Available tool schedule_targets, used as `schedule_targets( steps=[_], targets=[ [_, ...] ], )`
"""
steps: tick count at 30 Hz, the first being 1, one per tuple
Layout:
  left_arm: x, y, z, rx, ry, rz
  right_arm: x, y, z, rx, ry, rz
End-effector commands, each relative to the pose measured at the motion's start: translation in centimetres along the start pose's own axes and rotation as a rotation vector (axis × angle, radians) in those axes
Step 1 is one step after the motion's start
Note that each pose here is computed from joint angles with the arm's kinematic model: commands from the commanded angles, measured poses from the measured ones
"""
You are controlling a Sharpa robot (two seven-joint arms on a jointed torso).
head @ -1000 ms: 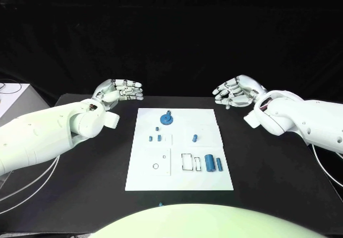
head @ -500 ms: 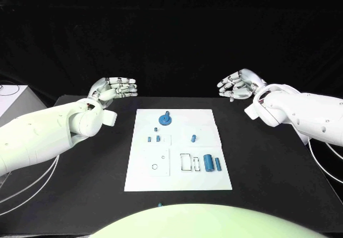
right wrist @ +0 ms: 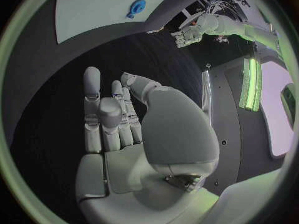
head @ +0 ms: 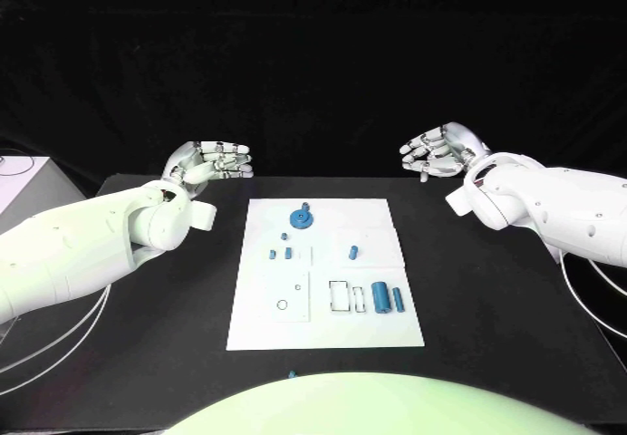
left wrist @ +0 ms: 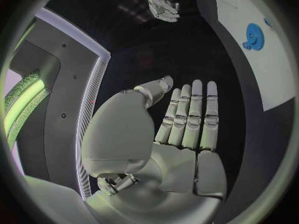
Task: Assemble the parts on the task board
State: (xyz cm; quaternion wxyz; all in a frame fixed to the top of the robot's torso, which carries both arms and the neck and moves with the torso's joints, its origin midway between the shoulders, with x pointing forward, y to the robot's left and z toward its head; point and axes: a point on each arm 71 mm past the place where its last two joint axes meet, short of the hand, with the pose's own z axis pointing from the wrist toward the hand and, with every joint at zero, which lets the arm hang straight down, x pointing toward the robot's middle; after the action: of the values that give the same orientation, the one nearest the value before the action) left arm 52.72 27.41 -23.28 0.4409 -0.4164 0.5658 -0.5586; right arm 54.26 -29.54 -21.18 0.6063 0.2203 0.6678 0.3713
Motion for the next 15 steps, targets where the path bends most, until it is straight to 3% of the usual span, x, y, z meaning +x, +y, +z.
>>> schedule_targets(
  steps=[1, 15],
  targets=[
    [0.38, -0.24, 0.07, 0.022, 0.004, -0.012, -0.01, 0.13, -0.06, -0.014, -0.011, 0.034],
    [0.97, -0.28, 0.1, 0.019, 0.013, -0.03, 0.54, 0.49, -0.32, -0.029, 0.012, 0.033]
  ],
)
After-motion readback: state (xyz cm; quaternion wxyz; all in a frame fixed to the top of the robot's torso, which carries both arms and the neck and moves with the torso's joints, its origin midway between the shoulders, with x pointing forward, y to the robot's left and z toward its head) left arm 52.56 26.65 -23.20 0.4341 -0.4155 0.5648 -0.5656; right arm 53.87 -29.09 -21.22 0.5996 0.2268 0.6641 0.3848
